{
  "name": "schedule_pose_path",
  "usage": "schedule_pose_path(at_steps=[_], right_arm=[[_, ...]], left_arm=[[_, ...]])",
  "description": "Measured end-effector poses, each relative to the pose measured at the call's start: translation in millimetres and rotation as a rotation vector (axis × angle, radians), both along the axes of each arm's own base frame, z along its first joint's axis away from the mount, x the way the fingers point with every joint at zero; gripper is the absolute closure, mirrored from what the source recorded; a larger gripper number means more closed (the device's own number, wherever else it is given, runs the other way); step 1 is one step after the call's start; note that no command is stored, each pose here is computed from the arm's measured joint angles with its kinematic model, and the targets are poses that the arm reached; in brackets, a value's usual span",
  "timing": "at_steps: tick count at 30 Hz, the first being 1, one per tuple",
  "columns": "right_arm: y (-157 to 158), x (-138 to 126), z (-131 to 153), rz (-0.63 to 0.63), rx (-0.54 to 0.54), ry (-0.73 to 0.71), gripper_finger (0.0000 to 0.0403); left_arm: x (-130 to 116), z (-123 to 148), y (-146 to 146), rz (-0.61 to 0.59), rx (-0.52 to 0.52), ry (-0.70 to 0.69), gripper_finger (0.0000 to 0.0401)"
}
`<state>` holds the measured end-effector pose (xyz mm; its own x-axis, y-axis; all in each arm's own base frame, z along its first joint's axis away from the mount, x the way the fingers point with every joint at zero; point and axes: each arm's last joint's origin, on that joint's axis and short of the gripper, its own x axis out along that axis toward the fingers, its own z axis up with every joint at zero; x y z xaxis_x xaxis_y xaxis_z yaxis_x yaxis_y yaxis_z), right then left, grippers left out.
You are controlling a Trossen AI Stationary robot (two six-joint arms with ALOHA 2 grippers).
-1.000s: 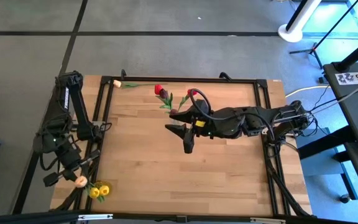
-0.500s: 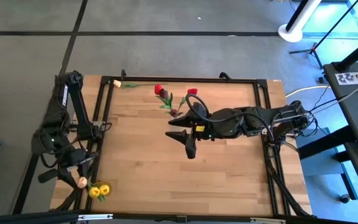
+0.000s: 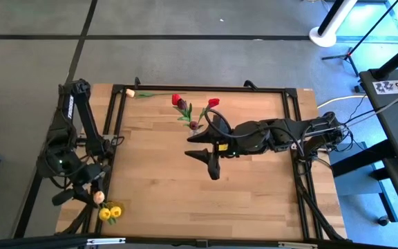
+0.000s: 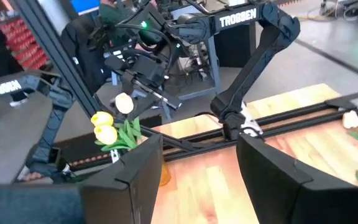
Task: Sort flowers into vase by color
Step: Put the bottom white flower into the yellow vase
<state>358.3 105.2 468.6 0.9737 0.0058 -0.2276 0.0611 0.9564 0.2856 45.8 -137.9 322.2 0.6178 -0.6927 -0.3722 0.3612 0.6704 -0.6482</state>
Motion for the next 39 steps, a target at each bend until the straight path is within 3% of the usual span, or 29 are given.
schedule_pose_path(at_steps=[4, 10, 20, 24, 29, 39], right_arm=[[-0.2, 0.1, 0.1, 0.013, -0.06, -0.001, 0.0198], [-0.3, 0.0, -0.5, 0.03, -0.132, 0.004, 0.0198], [-0.5, -0.6, -2.8, 0.057, -0.245, 0.027, 0.0198], [-0.7, -0.7, -3.4, 0.07, -0.3, 0.032, 0.0198], [-3.3, -0.3, -4.1, 0.064, -0.359, 0.044, 0.0198], [-8.5, -0.1, -8.3, 0.056, -0.356, 0.089, 0.0198]], left_arm=[[-0.2, -3.1, -0.7, 0.015, -0.017, 0.064, 0.0262], [-1.9, 14.8, 3.6, 0.007, -0.099, 0.097, 0.0262], [-1.8, 3.6, 3.9, 0.078, -0.023, 0.23, 0.0262], [1.2, 3.7, 4.1, 0.167, -0.098, 0.294, 0.0262], [0.7, 3.6, 3.5, 0.195, -0.18, 0.407, 0.0247], [-0.6, 8.2, 6.7, 0.203, -0.275, 0.471, 0.0193]])
